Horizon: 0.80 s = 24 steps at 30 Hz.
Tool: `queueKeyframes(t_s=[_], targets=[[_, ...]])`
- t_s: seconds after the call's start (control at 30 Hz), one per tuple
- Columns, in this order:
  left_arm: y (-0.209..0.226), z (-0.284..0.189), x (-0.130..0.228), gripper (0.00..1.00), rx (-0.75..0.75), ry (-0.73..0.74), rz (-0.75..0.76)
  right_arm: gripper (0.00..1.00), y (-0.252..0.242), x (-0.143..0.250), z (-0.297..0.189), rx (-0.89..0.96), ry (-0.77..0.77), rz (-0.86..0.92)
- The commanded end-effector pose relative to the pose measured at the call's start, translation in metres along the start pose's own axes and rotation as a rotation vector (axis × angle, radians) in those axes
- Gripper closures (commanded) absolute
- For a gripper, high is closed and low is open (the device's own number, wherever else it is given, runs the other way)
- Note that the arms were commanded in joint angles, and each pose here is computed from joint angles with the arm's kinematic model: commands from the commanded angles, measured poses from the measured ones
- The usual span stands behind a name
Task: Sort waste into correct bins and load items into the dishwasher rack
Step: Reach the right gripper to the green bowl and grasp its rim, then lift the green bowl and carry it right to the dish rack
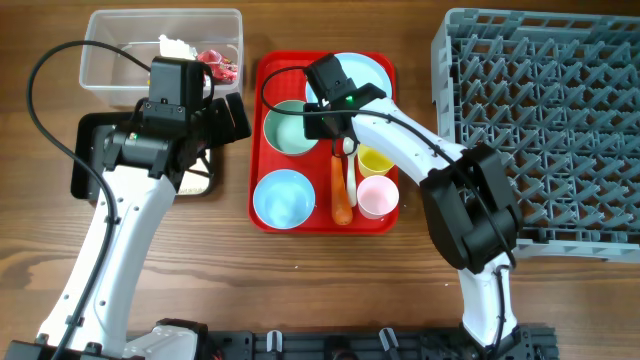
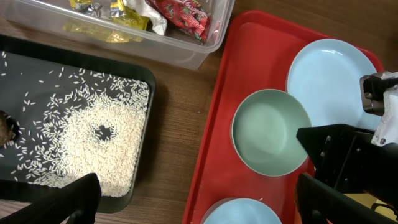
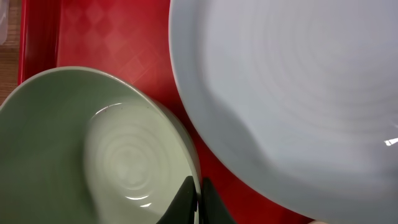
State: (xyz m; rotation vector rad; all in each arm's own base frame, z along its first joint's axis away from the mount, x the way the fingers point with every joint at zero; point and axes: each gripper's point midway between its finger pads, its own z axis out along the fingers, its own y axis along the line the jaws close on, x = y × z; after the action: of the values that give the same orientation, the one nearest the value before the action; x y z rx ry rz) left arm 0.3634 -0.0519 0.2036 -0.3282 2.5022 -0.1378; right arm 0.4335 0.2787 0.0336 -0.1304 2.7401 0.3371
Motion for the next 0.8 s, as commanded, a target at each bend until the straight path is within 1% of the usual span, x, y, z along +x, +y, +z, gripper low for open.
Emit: queueKeyframes(t_s=[0.0,0.17,0.27,0.33,0.37,0.4,0.43,0.47,0.53,0.63,0.77], targets=[[0.003,0.003,0.0,0.0,-0.012,0.005,-0.012,0.96,0.008,-0.026,-0.039,-0.046,-0.087,0.005],[0.003,0.003,0.0,0.0,-0.012,0.005,-0.012,0.96,0.005,-0.062,-0.112,-0.073,-0.243,-0.056],[0.003,0.003,0.0,0.0,-0.012,0.005,-0.012,0.96,-0.014,-0.083,-0.156,-0.003,-0.356,-0.057],[0.003,0.003,0.0,0.0,-0.012,0.005,-0.012,0.96,-0.041,-0.099,-0.187,0.116,-0.453,-0.041],[0.003,0.003,0.0,0.0,-0.012,0.005,-0.012,0.96,-0.075,-0.112,-0.217,0.276,-0.544,-0.021],[0.003,0.003,0.0,0.0,-0.012,0.005,-0.012,0.96,-0.093,-0.117,-0.232,0.37,-0.583,-0.008],[0.003,0.003,0.0,0.0,-0.012,0.005,-0.012,0.96,-0.107,-0.12,-0.242,0.44,-0.609,0.008],[0.003,0.003,0.0,0.0,-0.012,0.005,-0.012,0.96,-0.129,-0.124,-0.256,0.556,-0.642,0.026],[0.003,0.003,0.0,0.0,-0.012,0.005,-0.012,0.96,-0.156,-0.127,-0.272,0.695,-0.666,0.038],[0.003,0.003,0.0,0.0,-0.012,0.005,-0.012,0.96,-0.192,-0.133,-0.287,0.832,-0.682,0.073],[0.003,0.003,0.0,0.0,-0.012,0.005,-0.012,0.96,-0.235,-0.147,-0.303,0.924,-0.722,0.115]])
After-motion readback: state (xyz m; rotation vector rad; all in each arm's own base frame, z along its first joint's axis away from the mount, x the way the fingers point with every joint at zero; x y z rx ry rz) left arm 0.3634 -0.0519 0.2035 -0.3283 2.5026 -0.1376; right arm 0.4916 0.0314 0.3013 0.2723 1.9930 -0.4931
